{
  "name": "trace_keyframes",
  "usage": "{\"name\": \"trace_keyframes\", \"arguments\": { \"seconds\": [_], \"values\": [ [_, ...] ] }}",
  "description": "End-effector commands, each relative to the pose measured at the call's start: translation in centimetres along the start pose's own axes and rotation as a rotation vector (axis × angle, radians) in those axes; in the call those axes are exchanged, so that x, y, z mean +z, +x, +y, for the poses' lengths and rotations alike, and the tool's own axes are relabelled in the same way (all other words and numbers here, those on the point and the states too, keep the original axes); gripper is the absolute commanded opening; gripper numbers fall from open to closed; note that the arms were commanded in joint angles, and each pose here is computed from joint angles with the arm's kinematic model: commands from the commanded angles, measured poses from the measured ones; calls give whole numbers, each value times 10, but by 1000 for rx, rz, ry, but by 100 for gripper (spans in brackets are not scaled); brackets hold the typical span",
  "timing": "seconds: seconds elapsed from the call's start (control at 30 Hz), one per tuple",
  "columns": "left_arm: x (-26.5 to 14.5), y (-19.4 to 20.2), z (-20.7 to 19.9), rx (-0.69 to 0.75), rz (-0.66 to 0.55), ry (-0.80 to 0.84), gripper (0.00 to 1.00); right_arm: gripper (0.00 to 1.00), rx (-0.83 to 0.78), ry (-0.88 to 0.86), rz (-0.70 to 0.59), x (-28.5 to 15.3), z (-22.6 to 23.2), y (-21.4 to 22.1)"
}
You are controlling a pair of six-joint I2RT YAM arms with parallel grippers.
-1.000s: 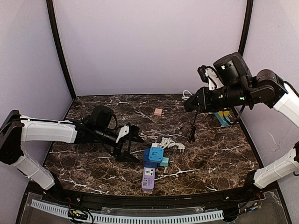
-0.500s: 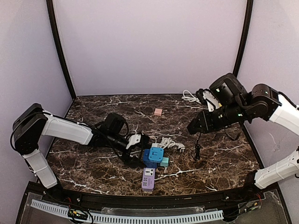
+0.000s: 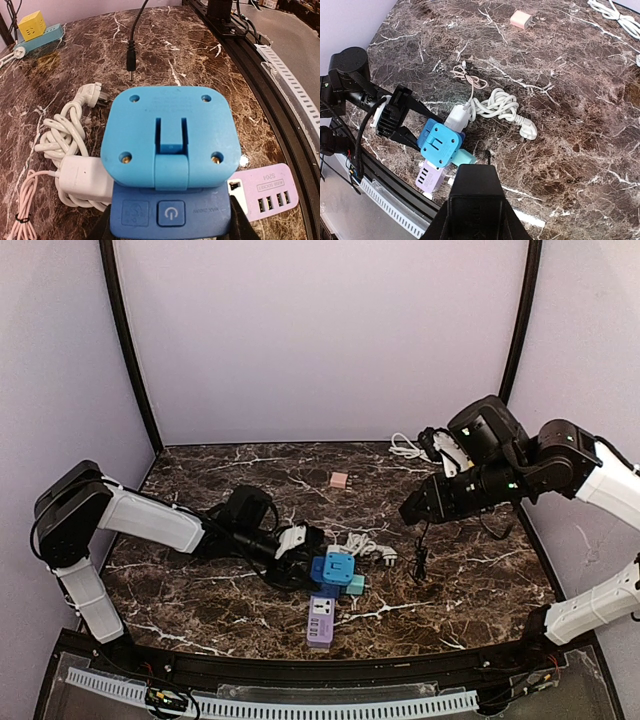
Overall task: Insert the plug
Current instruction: Socket the item at the center of the board, then insert the plug into the socket.
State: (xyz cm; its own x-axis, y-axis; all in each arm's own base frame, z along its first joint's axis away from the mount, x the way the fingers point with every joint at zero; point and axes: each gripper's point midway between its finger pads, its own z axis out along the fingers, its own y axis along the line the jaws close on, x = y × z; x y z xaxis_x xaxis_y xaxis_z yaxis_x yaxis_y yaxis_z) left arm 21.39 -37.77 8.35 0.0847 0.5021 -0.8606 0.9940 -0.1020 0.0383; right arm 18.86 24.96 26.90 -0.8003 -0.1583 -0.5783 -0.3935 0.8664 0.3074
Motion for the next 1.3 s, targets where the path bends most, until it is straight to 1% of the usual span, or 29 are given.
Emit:
{"name": "trace_keyframes", "arguments": {
  "seconds": [0.0, 0.03, 0.07, 0.1, 0.13, 0.17, 0.2, 0.23, 0.27, 0.3, 0.33, 0.37, 0.5, 0.57, 0.67, 0.8, 0.87, 1.03, 1.17, 1.23, 1.27],
  "values": [
    [-9, 9, 23, -120, 41, -191, 1, 0, -110, 9, -46, 5, 7, -19],
    [-15, 18, 39, -199, 65, -306, 1, 0, -145, 11, -31, 9, 8, -18],
    [-24, 25, 56, -240, 95, -424, 1, 0, -183, 4, -8, 15, 11, -16],
    [-29, 32, 61, -314, 93, -479, 1, 0, -212, -13, 18, 20, 16, -13],
    [-37, 39, 70, -346, 105, -561, 1, 0, -234, -27, 48, 27, 18, -7],
    [-40, 43, 71, -397, 78, -599, 1, 0, -247, -45, 77, 33, 21, -2],
    [-44, 46, 73, -414, 68, -633, 1, 0, -262, -58, 104, 39, 24, 4],
    [-45, 47, 72, -439, 31, -648, 1, 0, -274, -63, 140, 48, 26, 10],
    [-43, 52, 66, -444, 30, -647, 1, 0, -283, -63, 162, 55, 28, 13],
    [-43, 44, 67, -428, -12, -654, 1, 0, -287, -57, 175, 61, 29, 15],
    [-38, 46, 62, -419, -6, -649, 1, 0, -284, -39, 180, 69, 31, 16],
    [-37, 44, 62, -410, -18, -656, 1, 0, -277, -47, 158, 77, 38, 13],
    [-28, 53, 61, -419, 0, -664, 1, 0, -255, -131, 92, 116, 70, 20],
    [-27, 53, 61, -395, -3, -669, 1, 0, -238, -117, 93, 132, 74, 20],
    [-29, 53, 57, -367, -14, -670, 1, 0, -275, -107, 123, 152, 79, 22],
    [-30, 55, 51, -370, -29, -654, 1, 0, -299, -96, 186, 173, 75, 42],
    [-29, 53, 47, -368, -44, -634, 1, 0, -325, -96, 187, 180, 73, 45],
    [-25, 56, 43, -370, -33, -610, 1, 0, -406, -62, 180, 196, 68, 45],
    [-24, 52, 46, -361, -37, -606, 1, 0, -397, -44, 218, 208, 60, 61],
    [-23, 51, 49, -369, -26, -609, 0, 0, -392, -8, 215, 209, 53, 64],
    [-21, 55, 47, -379, -1, -602, 1, 0, -386, 17, 212, 207, 49, 64]
  ]
}}
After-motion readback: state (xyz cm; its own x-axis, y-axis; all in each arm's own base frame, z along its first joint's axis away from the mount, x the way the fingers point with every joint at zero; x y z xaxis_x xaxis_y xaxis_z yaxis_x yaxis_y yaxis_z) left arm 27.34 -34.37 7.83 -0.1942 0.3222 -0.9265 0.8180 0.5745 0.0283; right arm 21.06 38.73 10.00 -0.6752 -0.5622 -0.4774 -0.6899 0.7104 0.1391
